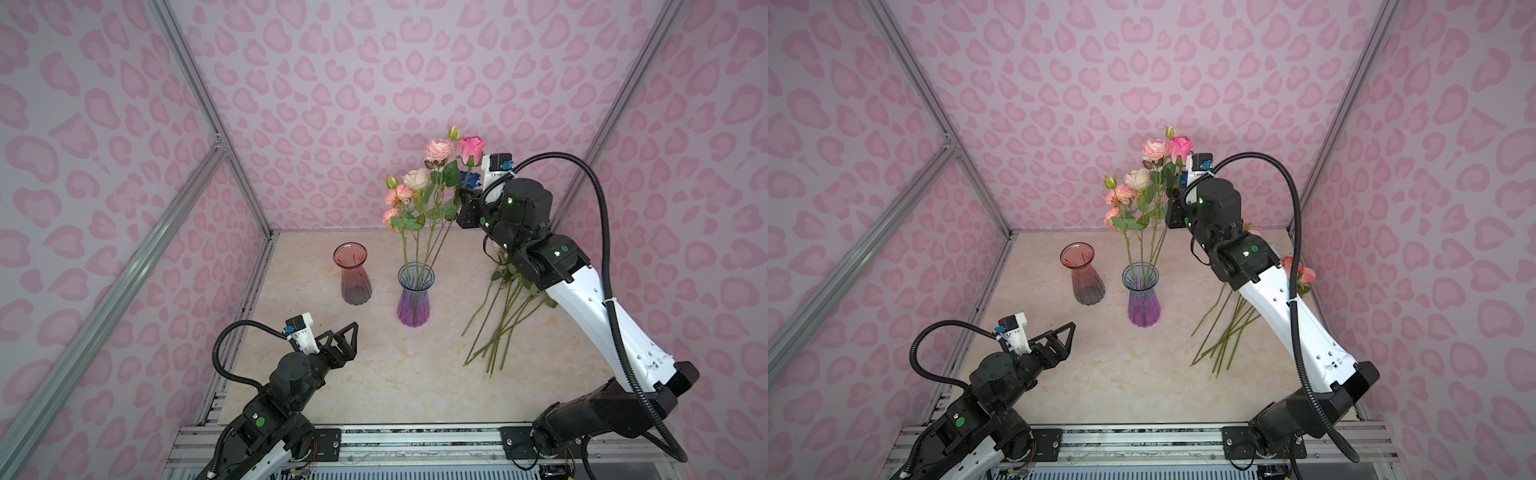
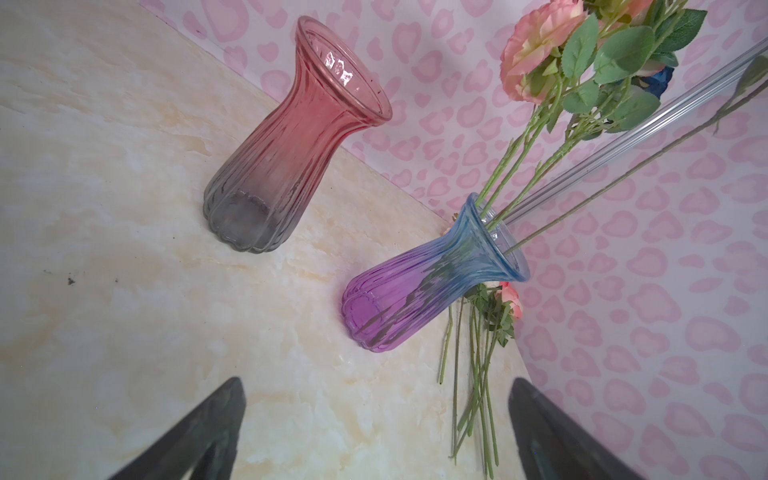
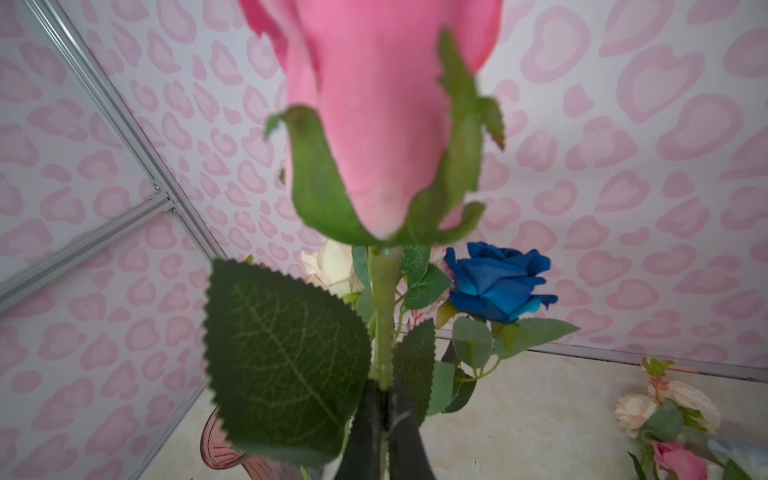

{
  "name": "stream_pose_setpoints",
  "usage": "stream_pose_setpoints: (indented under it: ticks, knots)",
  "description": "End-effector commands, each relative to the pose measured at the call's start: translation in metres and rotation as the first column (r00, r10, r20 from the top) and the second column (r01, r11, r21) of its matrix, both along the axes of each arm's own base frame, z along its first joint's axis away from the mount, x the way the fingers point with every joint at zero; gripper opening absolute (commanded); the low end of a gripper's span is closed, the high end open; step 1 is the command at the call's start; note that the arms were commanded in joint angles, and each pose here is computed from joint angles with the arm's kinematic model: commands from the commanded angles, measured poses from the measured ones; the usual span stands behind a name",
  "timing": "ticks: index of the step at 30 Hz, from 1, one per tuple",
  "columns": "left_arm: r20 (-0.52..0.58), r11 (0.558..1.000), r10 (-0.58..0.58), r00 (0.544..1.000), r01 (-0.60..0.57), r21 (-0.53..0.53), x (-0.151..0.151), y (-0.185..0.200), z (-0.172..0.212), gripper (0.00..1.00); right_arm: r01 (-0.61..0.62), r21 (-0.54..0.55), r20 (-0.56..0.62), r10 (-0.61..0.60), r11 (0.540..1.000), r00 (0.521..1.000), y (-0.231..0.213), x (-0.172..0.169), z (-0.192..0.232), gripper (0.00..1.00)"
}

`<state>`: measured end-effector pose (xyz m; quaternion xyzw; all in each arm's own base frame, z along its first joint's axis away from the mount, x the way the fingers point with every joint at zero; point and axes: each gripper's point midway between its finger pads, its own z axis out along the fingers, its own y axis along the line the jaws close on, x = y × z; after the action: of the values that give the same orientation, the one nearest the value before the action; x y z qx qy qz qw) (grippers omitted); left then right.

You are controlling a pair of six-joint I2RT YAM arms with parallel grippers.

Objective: Arrange the flowers into the vase
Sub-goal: 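Lower the pink rosebud into the purple-blue vase, then move the right gripper back to the rose pile and grasp a pink rose stem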

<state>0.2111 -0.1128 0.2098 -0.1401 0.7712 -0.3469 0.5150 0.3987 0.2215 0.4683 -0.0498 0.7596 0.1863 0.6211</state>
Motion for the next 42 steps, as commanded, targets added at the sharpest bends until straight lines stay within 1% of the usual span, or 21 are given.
stream_pose_setpoints:
  ticks: [1, 3, 5, 7, 11, 13, 17, 20, 23, 26, 27, 28, 30, 32, 34, 36, 38, 40, 41, 42]
  knots:
    - [0.014, 1.0, 0.02, 1.0, -0.02, 0.013, 0.001, 0.004, 0.004, 0.99, -0.017, -0.011, 0.016, 0.017, 1.0, 1.0, 0.012, 0.002, -0.005, 0.0]
    - [0.011, 1.0, 0.018, 1.0, -0.019, 0.012, 0.002, 0.003, 0.002, 0.99, -0.047, -0.04, -0.012, 0.046, 0.998, 0.999, 0.026, -0.002, -0.021, 0.05]
    - [0.001, 1.0, 0.019, 1.0, -0.019, 0.012, 0.003, 0.002, -0.002, 0.99, -0.054, -0.078, -0.042, 0.05, 0.996, 0.998, 0.036, -0.006, -0.04, 0.12]
    - [-0.01, 1.0, 0.017, 1.0, -0.017, 0.009, 0.004, 0.001, -0.005, 0.99, -0.075, -0.098, -0.07, 0.068, 0.992, 0.995, 0.046, -0.012, -0.055, 0.23]
    - [-0.014, 1.0, 0.009, 1.0, -0.009, 0.011, 0.004, -0.001, -0.006, 0.99, -0.064, -0.101, -0.102, 0.054, 0.993, 0.993, 0.044, -0.018, -0.068, 0.33]
    - [-0.016, 1.0, 0.01, 1.0, -0.01, 0.011, 0.004, -0.001, -0.007, 0.99, -0.051, -0.097, -0.112, 0.04, 0.994, 0.993, 0.037, -0.023, -0.07, 0.35]
    - [-0.018, 1.0, 0.01, 1.0, -0.01, 0.006, 0.004, -0.001, -0.008, 0.99, -0.031, -0.071, -0.087, 0.024, 0.997, 0.996, 0.019, -0.04, -0.06, 0.39]
    - [-0.023, 1.0, 0.009, 1.0, -0.009, 0.004, 0.005, -0.003, -0.012, 0.99, 0.031, -0.074, -0.067, -0.036, 0.997, 0.997, -0.007, -0.052, -0.051, 0.41]
    - [-0.025, 1.0, 0.003, 1.0, -0.003, 0.0, 0.007, -0.005, -0.014, 0.99, 0.071, -0.048, -0.048, -0.073, 0.996, 0.996, -0.032, -0.063, -0.04, 0.42]
    - [-0.024, 1.0, -0.013, 1.0, 0.013, -0.001, 0.009, -0.01, -0.013, 0.99, 0.145, -0.035, -0.088, -0.148, 0.989, 0.985, -0.067, -0.064, -0.054, 0.41]
    - [-0.022, 1.0, -0.023, 0.999, 0.023, -0.001, 0.01, -0.013, -0.012, 0.99, 0.178, -0.022, -0.109, -0.18, 0.984, 0.978, -0.081, -0.062, -0.061, 0.41]
    - [-0.022, 0.999, -0.043, 0.999, 0.043, 0.0, 0.01, -0.017, -0.011, 0.99, 0.204, -0.009, -0.152, -0.203, 0.979, 0.967, -0.095, -0.059, -0.076, 0.4]
    - [-0.023, 0.996, -0.086, 0.996, 0.086, 0.004, 0.011, -0.027, -0.01, 1.0, 0.274, 0.038, -0.25, -0.257, 0.961, 0.934, -0.128, -0.051, -0.11, 0.39]
    - [-0.034, 0.988, -0.155, 0.987, 0.155, -0.005, 0.012, -0.043, -0.011, 0.99, 0.382, 0.074, -0.372, -0.33, 0.921, 0.868, -0.17, -0.04, -0.158, 0.38]
    - [-0.045, 0.971, -0.239, 0.97, 0.238, -0.03, 0.011, -0.062, -0.012, 0.96, 0.459, 0.097, -0.479, -0.363, 0.883, 0.799, -0.201, -0.034, -0.203, 0.37]
    - [-0.057, 0.949, -0.313, 0.948, 0.31, -0.063, 0.01, -0.081, -0.014, 0.95, 0.527, 0.1, -0.556, -0.392, 0.844, 0.733, -0.223, -0.03, -0.243, 0.36]
    - [-0.065, 0.927, -0.371, 0.927, 0.366, -0.078, 0.008, -0.097, -0.016, 0.93, 0.598, 0.085, -0.628, -0.423, 0.797, 0.654, -0.244, -0.027, -0.283, 0.36]
    - [-0.056, 0.915, -0.403, 0.914, 0.399, -0.06, 0.004, -0.106, -0.014, 0.9, 0.624, 0.075, -0.693, -0.409, 0.778, 0.594, -0.255, -0.023, -0.314, 0.37]
    - [-0.052, 0.915, -0.403, 0.914, 0.401, -0.038, 0.002, -0.107, -0.012, 0.9, 0.643, 0.053, -0.726, -0.412, 0.764, 0.55, -0.261, -0.022, -0.33, 0.38]
    - [-0.05, 0.919, -0.393, 0.918, 0.392, -0.026, 0.002, -0.105, -0.011, 0.9, 0.654, 0.036, -0.748, -0.414, 0.756, 0.519, -0.265, -0.021, -0.342, 0.39]
